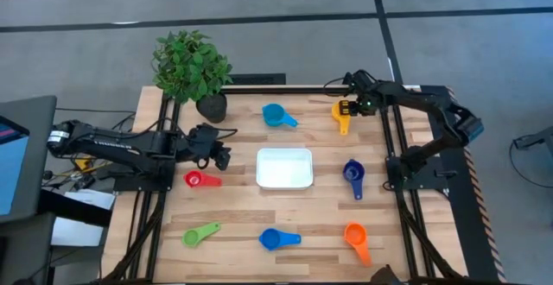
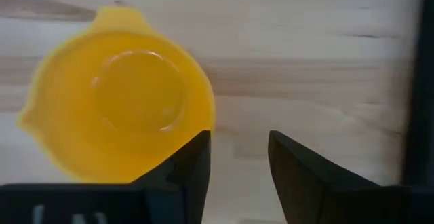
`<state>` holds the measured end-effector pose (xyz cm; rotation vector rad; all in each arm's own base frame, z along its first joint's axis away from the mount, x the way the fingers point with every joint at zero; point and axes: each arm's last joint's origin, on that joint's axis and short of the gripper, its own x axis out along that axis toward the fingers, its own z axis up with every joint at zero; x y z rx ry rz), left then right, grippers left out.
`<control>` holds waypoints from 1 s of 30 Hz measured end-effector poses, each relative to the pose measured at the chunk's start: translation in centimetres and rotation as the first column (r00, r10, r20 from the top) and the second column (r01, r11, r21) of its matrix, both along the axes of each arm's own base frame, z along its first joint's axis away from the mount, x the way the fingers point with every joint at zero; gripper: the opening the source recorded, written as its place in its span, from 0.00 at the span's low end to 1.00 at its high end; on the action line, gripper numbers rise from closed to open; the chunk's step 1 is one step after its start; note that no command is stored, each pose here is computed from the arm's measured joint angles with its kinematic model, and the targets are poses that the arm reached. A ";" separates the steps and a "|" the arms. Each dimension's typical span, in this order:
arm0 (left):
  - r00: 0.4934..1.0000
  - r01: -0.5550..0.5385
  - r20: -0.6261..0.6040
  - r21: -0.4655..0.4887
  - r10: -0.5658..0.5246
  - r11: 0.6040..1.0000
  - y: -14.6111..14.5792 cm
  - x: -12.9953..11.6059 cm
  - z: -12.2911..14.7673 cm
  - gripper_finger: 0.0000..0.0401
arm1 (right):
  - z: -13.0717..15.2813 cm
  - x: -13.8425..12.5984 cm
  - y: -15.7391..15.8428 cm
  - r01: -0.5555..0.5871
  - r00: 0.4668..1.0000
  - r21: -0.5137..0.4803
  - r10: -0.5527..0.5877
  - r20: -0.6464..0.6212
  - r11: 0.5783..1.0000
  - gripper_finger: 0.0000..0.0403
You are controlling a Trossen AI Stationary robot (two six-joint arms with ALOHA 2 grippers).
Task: Nest measuring cups in basket
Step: Stack the yellow measuring cup on top of the light blue measuring cup
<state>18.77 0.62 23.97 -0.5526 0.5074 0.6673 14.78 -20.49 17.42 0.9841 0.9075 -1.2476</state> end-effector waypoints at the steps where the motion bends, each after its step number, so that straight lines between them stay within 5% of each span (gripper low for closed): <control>1: 1.000 -0.009 0.006 -0.011 0.009 1.000 0.0 0.0 0.0 0.45 | -0.1 0.2 0.0 -0.006 1.000 0.002 0.006 0.007 1.000 0.42; 19: 0.999 -0.030 0.040 -0.085 0.033 0.996 -0.1 0.0 0.0 0.49 | 1.2 2.4 -0.4 -0.028 0.975 -0.129 0.056 0.216 0.991 0.37; 30: 0.997 -0.047 0.057 -0.132 0.055 0.990 -0.1 0.1 0.0 0.49 | -1.9 2.9 -1.1 0.022 0.988 -0.025 -0.018 0.156 0.999 0.33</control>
